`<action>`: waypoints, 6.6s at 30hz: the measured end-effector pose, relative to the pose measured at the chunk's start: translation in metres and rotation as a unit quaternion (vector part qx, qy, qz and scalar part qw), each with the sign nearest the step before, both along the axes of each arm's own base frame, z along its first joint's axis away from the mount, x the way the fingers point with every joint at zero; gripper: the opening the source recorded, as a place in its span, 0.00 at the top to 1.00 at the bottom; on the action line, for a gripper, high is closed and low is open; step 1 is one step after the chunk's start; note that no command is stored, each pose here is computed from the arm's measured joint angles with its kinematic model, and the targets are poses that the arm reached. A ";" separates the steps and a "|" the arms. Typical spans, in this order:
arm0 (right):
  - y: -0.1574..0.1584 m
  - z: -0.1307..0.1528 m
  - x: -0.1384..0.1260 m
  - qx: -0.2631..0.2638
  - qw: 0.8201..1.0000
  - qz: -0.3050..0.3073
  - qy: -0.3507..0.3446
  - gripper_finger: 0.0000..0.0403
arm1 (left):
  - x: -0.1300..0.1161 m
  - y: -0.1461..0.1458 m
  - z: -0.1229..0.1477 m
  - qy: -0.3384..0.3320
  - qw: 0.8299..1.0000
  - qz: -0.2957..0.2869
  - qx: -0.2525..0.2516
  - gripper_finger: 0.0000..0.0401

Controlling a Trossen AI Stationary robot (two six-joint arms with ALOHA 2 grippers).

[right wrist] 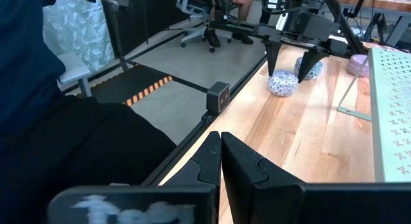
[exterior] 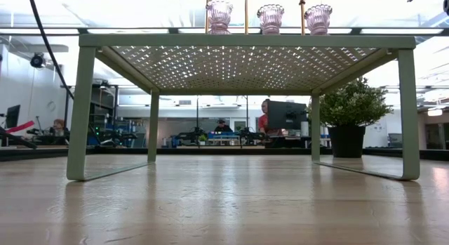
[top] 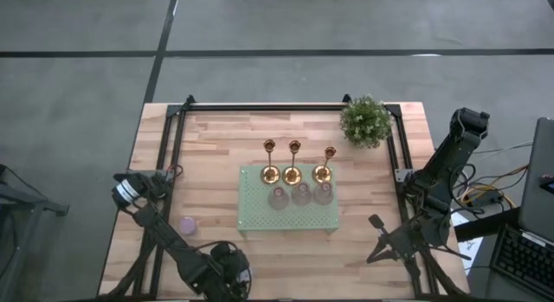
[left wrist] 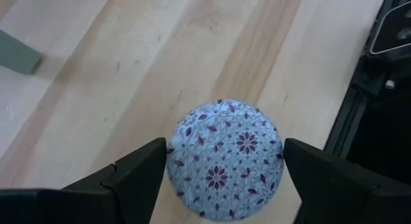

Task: Pick & Place candle stick holders
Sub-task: Put the white scented candle on the shelf

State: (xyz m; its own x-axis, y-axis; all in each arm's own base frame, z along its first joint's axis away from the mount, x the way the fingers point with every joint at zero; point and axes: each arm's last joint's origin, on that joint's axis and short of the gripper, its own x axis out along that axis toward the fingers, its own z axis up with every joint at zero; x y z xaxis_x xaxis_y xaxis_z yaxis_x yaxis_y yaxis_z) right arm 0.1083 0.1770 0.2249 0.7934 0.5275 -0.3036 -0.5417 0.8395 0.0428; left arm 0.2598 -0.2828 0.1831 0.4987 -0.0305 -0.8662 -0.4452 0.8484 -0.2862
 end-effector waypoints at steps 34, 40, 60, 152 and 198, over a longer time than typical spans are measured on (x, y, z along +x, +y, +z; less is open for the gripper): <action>0.000 -0.002 0.000 -0.003 1.000 0.000 0.001 0.98 | 0.017 0.015 -0.007 -0.015 0.999 0.040 -0.032 0.21; -0.001 -0.003 -0.001 -0.002 1.000 -0.001 0.003 0.98 | 0.018 0.016 -0.007 -0.007 0.998 0.049 -0.045 0.11; -0.001 -0.003 0.000 0.000 1.000 -0.002 0.005 0.98 | 0.017 0.013 -0.020 0.031 0.997 0.035 -0.056 0.04; -0.002 -0.003 0.000 -0.019 1.000 -0.013 -0.009 0.98 | 0.119 0.138 0.121 -0.004 0.990 -0.071 0.118 0.23; -0.002 -0.003 0.000 -0.019 1.000 -0.013 -0.009 0.98 | 0.120 0.143 0.117 -0.004 0.992 -0.026 0.120 0.14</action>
State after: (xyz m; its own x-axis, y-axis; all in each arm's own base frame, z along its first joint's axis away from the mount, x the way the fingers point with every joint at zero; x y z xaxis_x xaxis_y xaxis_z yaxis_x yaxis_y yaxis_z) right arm 0.1083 0.1754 0.2217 0.8117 0.4956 -0.3090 -0.5209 0.8536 0.0009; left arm 0.3798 -0.1399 0.2999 0.5085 0.1498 -0.8480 -0.3978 0.9142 -0.0771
